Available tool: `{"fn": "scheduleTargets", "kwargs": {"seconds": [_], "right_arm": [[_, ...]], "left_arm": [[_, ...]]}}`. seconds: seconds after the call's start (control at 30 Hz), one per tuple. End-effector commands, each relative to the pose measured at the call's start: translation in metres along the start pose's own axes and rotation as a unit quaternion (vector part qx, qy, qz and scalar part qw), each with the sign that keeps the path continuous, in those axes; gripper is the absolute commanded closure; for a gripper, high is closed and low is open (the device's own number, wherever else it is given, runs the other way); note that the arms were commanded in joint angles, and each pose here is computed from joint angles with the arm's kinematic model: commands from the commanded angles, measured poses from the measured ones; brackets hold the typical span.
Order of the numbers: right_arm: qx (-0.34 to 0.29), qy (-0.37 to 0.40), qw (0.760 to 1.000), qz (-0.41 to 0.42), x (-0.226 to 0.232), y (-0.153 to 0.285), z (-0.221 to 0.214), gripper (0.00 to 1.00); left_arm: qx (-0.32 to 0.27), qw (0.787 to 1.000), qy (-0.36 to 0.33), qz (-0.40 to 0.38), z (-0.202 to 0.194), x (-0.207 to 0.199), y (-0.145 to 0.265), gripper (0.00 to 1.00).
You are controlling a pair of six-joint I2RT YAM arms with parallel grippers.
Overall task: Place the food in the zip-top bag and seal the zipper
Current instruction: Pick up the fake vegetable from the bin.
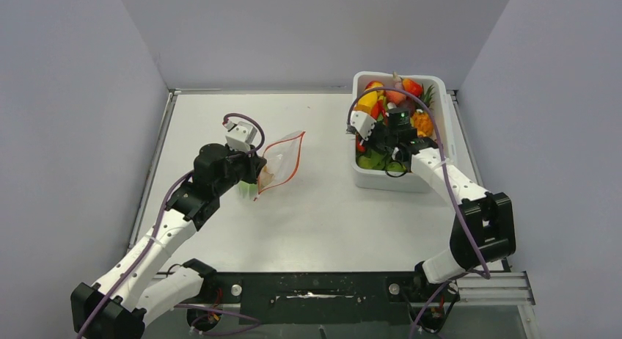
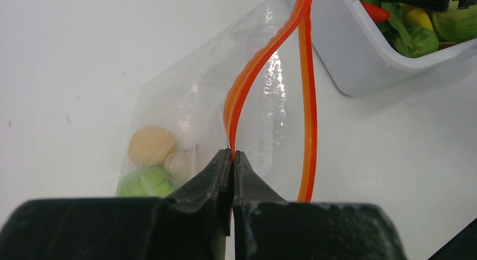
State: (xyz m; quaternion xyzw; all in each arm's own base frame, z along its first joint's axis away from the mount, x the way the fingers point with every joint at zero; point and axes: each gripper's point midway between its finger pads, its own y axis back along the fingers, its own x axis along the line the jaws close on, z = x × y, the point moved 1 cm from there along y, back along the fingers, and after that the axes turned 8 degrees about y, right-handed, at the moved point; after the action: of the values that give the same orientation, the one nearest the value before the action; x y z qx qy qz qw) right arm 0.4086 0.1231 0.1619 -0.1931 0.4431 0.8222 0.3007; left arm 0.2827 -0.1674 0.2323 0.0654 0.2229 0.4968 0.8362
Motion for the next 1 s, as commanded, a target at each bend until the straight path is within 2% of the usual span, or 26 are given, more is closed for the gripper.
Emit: {"fn": "scheduleTargets", "kwargs": {"seconds": [0.0,0.2,0.6,0.8,0.97], "right_arm": [[-0.042,0.017,0.997,-0.055,-0.017,0.023,0.035,0.89],[-0.070,0.019,0.994,-0.087,-0.019,0.046,0.063,0.91],[-0.191,-0.011,0.968,-0.160,-0.019,0.106,0.138,0.93],[-0.279,-0.008,0.945,-0.173,-0.014,0.140,0.180,0.93],[-0.402,0.030,0.905,-0.132,0.012,0.165,0.222,0.92]], "left_arm": [[-0.045,0.999,-0.008,-0.010,0.023,-0.005,0.003,1.00],[-0.044,0.999,-0.004,-0.014,0.022,-0.006,0.002,1.00],[-0.055,0.998,0.008,-0.016,0.026,-0.006,0.003,1.00],[-0.055,0.998,0.014,-0.023,0.027,-0.008,0.003,1.00],[-0.066,0.997,0.012,-0.027,0.031,-0.008,0.006,1.00]]}}
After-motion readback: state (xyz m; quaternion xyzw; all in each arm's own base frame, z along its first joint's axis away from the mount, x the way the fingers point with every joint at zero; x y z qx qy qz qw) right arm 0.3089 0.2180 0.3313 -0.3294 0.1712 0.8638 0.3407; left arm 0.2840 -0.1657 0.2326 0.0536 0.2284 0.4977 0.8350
